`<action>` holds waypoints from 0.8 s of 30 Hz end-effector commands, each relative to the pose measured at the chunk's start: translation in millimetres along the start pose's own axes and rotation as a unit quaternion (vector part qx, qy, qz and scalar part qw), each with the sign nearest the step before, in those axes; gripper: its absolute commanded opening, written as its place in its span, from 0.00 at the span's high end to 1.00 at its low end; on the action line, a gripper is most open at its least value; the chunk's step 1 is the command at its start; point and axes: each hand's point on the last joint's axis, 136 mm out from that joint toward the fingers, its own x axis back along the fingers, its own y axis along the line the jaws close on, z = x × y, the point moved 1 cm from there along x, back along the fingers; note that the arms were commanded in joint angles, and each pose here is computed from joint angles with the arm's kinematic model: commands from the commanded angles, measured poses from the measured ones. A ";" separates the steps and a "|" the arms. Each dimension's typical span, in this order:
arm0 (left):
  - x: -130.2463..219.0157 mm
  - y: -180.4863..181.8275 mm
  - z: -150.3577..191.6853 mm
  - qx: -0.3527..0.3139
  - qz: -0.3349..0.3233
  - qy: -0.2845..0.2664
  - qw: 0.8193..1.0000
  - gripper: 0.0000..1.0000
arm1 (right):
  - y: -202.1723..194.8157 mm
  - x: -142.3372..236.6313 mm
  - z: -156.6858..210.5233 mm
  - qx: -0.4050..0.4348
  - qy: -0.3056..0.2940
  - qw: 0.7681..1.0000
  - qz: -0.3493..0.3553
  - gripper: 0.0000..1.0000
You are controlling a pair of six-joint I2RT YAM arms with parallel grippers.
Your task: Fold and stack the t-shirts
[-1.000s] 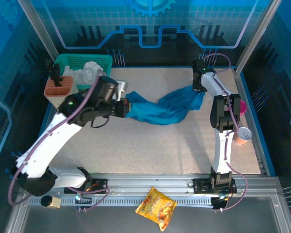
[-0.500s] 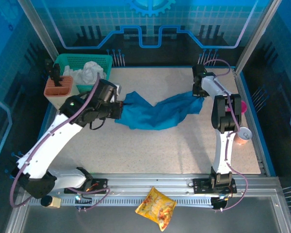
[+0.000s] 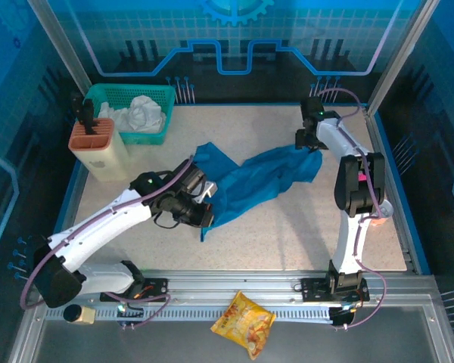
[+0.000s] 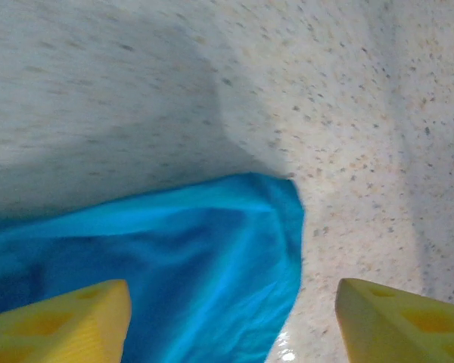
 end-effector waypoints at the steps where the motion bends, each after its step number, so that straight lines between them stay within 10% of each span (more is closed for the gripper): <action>1: -7.4 20.4 -0.1 0.031 -0.046 -0.003 0.998 1.00 | 62.2 53.5 -20.4 0.111 -0.059 0.990 -0.071 0.18; 9: -4.5 52.9 -14.7 0.090 -0.104 -0.036 0.990 1.00 | 162.3 12.5 15.4 0.278 -0.013 0.955 -0.101 0.21; 19: 16.4 78.1 -10.1 0.131 -0.139 -0.074 0.979 1.00 | 173.6 -35.7 32.9 0.281 0.037 0.954 -0.097 0.37; 24: 24.1 85.7 -15.0 0.146 -0.147 -0.091 0.974 1.00 | 164.1 -47.2 39.9 0.264 0.054 0.959 -0.093 0.75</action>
